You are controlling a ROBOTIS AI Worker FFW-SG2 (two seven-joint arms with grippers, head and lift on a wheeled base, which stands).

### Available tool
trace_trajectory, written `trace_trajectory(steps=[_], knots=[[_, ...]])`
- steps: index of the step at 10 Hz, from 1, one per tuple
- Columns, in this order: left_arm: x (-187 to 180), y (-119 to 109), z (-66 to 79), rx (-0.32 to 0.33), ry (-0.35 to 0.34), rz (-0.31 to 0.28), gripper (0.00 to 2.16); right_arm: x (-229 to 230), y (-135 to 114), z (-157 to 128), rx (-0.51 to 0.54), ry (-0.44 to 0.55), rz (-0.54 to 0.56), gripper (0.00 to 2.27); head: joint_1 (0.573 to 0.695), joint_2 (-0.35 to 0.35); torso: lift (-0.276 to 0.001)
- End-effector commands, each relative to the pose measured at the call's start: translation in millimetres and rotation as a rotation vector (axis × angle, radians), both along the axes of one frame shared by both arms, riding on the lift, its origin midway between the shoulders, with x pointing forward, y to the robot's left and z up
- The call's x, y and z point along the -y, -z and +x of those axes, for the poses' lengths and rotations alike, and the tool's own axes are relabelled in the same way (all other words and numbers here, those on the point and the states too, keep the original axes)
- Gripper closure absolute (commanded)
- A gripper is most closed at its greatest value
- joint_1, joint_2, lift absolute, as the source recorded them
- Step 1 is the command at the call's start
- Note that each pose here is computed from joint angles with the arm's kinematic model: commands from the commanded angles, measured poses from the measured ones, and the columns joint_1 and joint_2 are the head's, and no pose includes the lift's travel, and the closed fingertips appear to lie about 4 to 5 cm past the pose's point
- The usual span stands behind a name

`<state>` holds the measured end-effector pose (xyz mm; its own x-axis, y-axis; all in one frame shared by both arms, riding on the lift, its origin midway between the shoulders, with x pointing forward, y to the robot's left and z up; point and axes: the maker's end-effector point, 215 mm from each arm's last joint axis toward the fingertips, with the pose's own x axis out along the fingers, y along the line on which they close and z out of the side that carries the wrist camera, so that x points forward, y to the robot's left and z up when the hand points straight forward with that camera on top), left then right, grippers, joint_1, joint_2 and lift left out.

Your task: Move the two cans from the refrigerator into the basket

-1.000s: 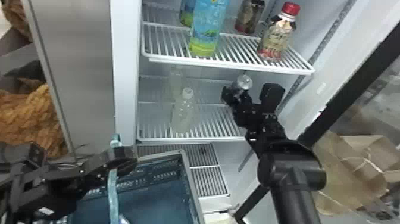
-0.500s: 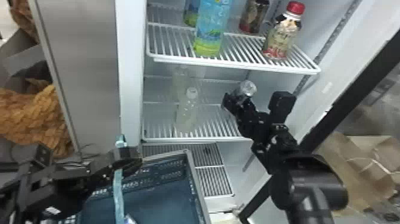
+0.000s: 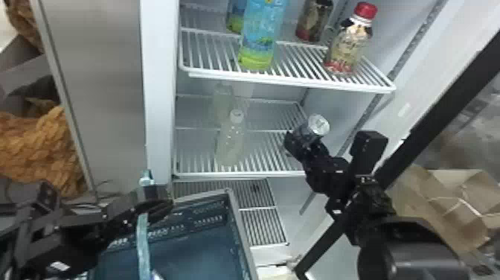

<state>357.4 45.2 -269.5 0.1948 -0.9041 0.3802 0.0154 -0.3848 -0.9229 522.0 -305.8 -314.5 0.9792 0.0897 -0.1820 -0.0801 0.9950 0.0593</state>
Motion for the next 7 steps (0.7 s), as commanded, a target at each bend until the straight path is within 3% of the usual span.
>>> trace_trajectory(steps=[1,7], knots=[[0,0,-0.1,0.000,0.001,0.001,1.20,-4,-3,-19,-0.011,-0.009,0.007,1.28,0.695,-0.321,-0.218],[-2,3,-1.0,-0.005,-0.001,0.008,1.20,-37,-21,-107,-0.064,-0.079,0.047,1.28,0.695,-0.318,-0.218]])
